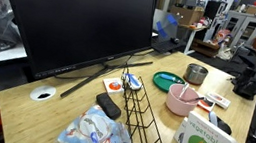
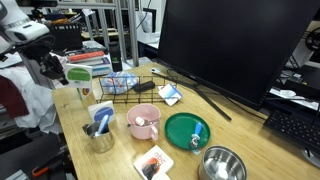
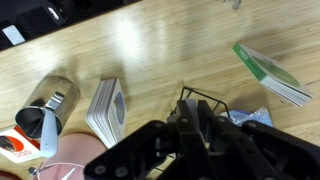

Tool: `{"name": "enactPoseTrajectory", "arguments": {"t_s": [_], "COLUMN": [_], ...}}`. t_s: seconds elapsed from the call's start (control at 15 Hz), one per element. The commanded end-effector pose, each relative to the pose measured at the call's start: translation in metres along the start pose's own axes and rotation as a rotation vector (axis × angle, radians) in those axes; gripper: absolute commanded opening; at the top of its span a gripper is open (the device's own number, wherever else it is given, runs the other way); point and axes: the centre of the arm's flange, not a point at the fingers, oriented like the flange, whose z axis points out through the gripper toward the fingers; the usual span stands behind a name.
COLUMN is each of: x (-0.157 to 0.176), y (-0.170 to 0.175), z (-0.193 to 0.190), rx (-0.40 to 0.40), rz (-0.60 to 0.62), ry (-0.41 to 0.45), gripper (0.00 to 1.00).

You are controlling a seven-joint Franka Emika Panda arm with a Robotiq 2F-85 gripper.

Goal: Remove the book with some green from the book rack and put it on the table

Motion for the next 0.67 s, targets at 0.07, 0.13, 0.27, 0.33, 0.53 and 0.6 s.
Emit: {"name": "enactPoseTrajectory", "arguments": {"t_s": [0.07, 0.13, 0.27, 0.33, 0.53, 0.6], "x": [-0.042, -0.046, -0.049, -0.048, -0.040, -0.034], "y": [0.039, 0.038, 0.039, 0.039, 0.037, 0.037], "z": [0.015, 0.019, 0.030, 0.038, 0.058, 0.066], "rx": [-0.072, -0.081, -0.097, -0.089, -0.062, -0.052], "rz": [0.055, 0.062, 0.078, 0.093, 0.143, 0.159], "ry": [-0.037, -0.042, -0.053, -0.061, -0.084, -0.094], "gripper": [0.04, 0.04, 0.04, 0.04, 0.04, 0.04]}}
